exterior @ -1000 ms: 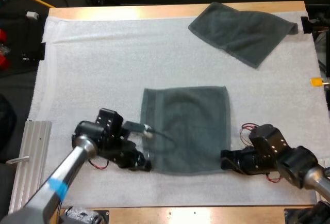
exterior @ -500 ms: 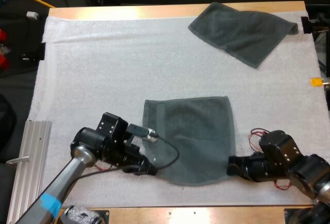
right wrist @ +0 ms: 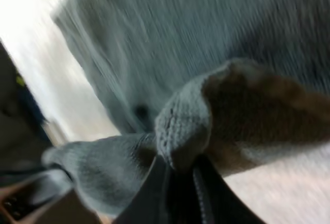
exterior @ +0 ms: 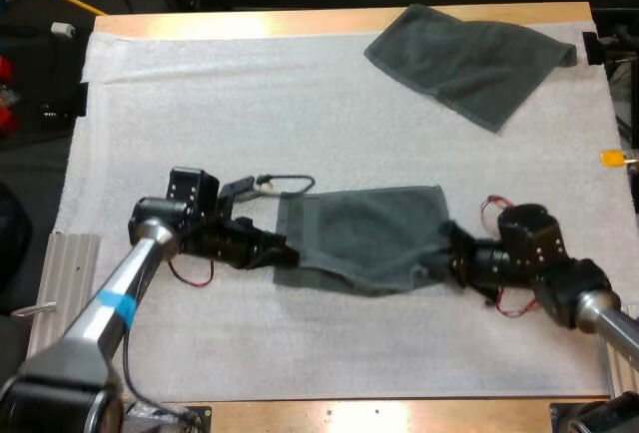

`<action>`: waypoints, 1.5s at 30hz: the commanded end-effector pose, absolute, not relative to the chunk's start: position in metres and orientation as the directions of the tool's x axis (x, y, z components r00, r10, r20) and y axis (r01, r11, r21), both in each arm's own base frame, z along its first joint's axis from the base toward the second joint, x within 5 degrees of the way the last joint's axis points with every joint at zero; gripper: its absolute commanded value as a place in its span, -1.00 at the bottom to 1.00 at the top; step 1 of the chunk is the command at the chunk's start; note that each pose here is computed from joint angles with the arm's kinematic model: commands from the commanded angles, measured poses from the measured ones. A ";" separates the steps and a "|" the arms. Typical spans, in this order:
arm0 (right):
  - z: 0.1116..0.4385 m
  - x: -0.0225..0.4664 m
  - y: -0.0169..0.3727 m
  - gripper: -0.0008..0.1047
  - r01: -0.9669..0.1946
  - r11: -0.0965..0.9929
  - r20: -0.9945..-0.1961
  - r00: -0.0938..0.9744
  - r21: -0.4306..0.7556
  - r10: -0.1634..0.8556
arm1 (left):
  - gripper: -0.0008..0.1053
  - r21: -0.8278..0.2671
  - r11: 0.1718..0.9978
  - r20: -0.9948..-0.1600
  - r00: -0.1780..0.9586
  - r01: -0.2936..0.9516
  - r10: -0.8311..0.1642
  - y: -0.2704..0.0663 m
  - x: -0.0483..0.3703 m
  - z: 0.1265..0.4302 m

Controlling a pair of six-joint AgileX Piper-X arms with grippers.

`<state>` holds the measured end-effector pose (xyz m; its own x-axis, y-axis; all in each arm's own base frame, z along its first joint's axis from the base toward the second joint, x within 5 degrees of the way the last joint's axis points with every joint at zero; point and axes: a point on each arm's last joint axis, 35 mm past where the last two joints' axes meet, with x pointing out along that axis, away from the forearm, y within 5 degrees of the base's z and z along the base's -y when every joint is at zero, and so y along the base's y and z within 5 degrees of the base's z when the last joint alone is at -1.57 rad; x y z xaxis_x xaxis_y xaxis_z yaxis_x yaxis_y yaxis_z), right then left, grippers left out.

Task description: Pick towel from pile, fold and stack

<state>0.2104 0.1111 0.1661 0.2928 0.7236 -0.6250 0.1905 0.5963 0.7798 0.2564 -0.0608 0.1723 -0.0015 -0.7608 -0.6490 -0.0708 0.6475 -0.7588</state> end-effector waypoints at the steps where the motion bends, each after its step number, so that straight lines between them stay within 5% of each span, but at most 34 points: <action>1: 0.165 0.216 0.110 -0.98 0.198 0.561 -0.595 0.305 0.804 0.744 | -0.98 -0.772 0.631 -0.633 -0.001 -0.073 -0.774 -0.061 0.263 0.172; 12: 0.145 0.239 0.109 -0.98 0.241 0.503 -0.557 0.375 0.830 0.741 | -0.98 -0.764 0.639 -0.646 0.104 -0.091 -0.756 -0.065 0.299 0.166; 19: 0.149 0.246 0.107 -0.98 0.216 0.527 -0.557 0.494 0.822 0.667 | -0.98 -0.663 0.741 -0.747 0.158 -0.106 -0.645 -0.061 0.302 0.161; 33: 0.148 0.247 0.106 -0.98 0.232 0.547 -0.575 0.536 0.804 0.618 | -0.97 -0.672 0.740 -0.729 0.216 -0.045 -0.649 -0.062 0.309 0.163; 36: 0.148 0.247 0.106 -0.72 0.232 0.547 -0.575 0.536 0.804 0.618 | -0.71 -0.672 0.740 -0.729 0.216 -0.045 -0.649 -0.062 0.309 0.163; 41: 0.152 0.250 0.106 -0.05 0.207 0.541 -0.550 0.569 0.815 0.611 | 0.07 -0.682 0.731 -0.714 0.239 -0.025 -0.658 -0.062 0.313 0.165; 45: 0.158 0.255 0.107 -0.02 0.153 0.530 -0.498 0.619 0.834 0.606 | 0.13 -0.704 0.710 -0.683 0.285 -0.011 -0.673 -0.063 0.319 0.169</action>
